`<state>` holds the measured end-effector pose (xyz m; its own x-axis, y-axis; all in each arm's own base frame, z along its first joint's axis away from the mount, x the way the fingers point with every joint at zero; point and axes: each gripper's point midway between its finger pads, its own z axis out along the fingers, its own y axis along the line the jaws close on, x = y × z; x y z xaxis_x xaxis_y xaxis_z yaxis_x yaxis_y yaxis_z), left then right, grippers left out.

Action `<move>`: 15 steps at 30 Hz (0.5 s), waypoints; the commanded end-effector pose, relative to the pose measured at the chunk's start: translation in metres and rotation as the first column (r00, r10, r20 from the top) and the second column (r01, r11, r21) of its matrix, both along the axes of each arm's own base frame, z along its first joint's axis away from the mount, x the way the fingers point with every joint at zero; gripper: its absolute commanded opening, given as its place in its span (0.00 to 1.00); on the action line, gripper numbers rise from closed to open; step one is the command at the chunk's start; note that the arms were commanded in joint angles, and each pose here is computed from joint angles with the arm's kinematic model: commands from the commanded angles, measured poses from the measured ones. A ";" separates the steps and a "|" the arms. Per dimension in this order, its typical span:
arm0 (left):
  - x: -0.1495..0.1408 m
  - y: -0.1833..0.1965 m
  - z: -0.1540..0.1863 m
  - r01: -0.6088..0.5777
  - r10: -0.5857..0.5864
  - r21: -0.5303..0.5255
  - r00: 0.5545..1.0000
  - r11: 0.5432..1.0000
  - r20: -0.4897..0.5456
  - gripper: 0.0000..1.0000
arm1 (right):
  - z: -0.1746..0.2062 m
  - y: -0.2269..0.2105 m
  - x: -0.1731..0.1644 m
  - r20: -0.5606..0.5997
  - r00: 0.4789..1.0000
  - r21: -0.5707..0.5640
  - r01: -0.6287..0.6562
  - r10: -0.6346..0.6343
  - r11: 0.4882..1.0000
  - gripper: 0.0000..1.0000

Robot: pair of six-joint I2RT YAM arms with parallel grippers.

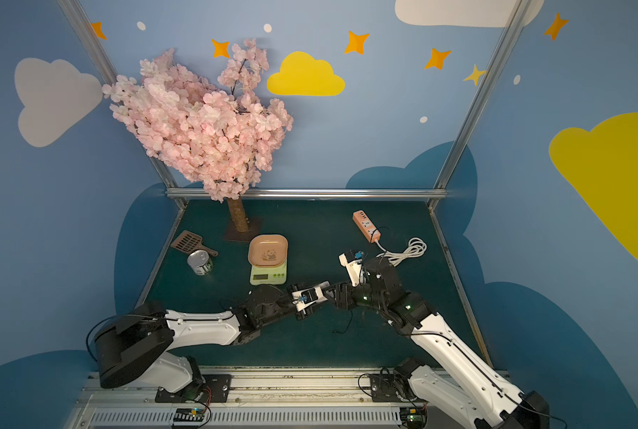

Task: Charge the electronic scale
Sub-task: Insert the charging cable into the plug, then move the socket to the center of the board.

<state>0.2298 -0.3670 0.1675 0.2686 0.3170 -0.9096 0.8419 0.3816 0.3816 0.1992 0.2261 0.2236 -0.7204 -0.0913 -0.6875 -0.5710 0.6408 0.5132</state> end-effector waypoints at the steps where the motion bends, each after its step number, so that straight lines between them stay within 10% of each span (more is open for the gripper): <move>1: 0.000 0.001 0.006 -0.006 0.006 -0.053 1.000 0.999 0.003 0.24 | 0.034 -0.014 0.015 0.157 0.987 -0.033 0.047 -0.041 0.998 0.73; 15: -0.014 0.005 0.015 0.022 -0.024 -0.062 0.999 0.998 -0.041 0.24 | -0.005 -0.087 0.236 0.143 0.869 -0.214 0.494 -0.473 0.843 0.70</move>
<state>0.2243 -0.3621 0.1673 0.2326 0.2946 -0.9269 0.8545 0.3932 0.3394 0.4009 0.1533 0.2109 -0.6939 0.0565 -0.7178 -0.2442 0.9194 0.3084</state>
